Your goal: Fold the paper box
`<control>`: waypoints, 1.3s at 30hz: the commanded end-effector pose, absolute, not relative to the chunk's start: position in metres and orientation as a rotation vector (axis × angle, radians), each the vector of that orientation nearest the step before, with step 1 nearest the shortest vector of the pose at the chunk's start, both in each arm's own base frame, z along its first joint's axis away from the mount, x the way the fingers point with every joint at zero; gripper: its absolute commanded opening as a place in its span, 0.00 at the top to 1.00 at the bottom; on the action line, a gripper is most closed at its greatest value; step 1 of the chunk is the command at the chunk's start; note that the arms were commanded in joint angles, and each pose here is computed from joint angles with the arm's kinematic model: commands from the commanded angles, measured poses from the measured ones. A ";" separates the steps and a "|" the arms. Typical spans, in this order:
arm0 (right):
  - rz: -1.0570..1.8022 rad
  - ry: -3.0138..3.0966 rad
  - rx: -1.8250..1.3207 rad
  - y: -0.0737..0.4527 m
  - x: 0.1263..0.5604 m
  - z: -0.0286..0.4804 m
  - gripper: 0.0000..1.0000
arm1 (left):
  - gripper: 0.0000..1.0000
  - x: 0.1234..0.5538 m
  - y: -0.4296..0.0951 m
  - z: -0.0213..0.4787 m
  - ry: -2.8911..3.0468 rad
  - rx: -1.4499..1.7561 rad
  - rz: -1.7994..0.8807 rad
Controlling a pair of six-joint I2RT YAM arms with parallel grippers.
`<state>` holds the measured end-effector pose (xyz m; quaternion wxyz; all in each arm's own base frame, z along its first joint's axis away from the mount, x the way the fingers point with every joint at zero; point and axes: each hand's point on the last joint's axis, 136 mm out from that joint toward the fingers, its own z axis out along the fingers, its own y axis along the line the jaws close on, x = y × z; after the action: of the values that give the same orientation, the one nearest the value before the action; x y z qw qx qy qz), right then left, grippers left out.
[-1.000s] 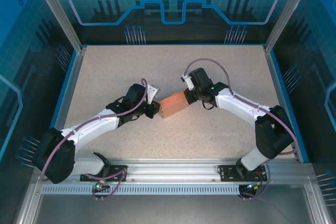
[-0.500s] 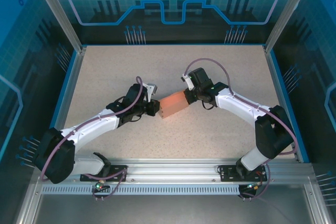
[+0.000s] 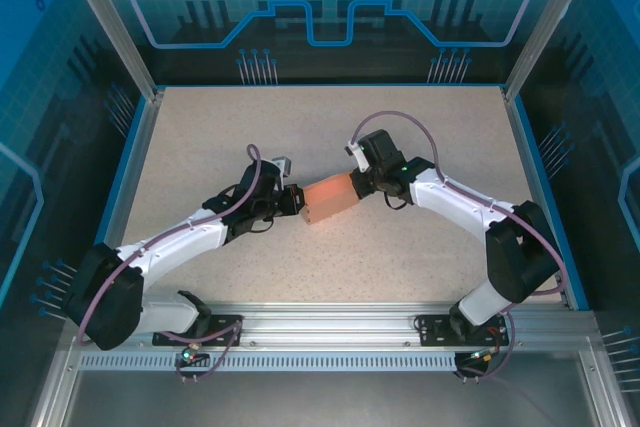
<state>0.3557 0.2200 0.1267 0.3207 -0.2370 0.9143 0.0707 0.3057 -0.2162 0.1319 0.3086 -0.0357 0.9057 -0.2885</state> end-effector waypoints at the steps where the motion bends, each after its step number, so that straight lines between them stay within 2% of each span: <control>1: 0.192 2.486 -0.665 0.221 0.333 0.104 0.97 | 0.91 0.308 -0.224 0.139 2.355 -0.156 -0.823; 24: 0.201 2.489 -0.657 0.223 0.330 0.103 0.97 | 0.90 0.304 -0.228 0.123 2.358 -0.263 -0.692; 39: 0.177 2.488 -0.655 0.221 0.330 0.101 0.97 | 0.87 0.301 -0.229 0.106 2.367 -0.207 -0.552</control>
<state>0.3591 0.2151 0.1252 0.3284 -0.2202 0.9167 0.0577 0.3072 -0.2285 0.1233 0.3573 -0.0960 0.8989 -0.2348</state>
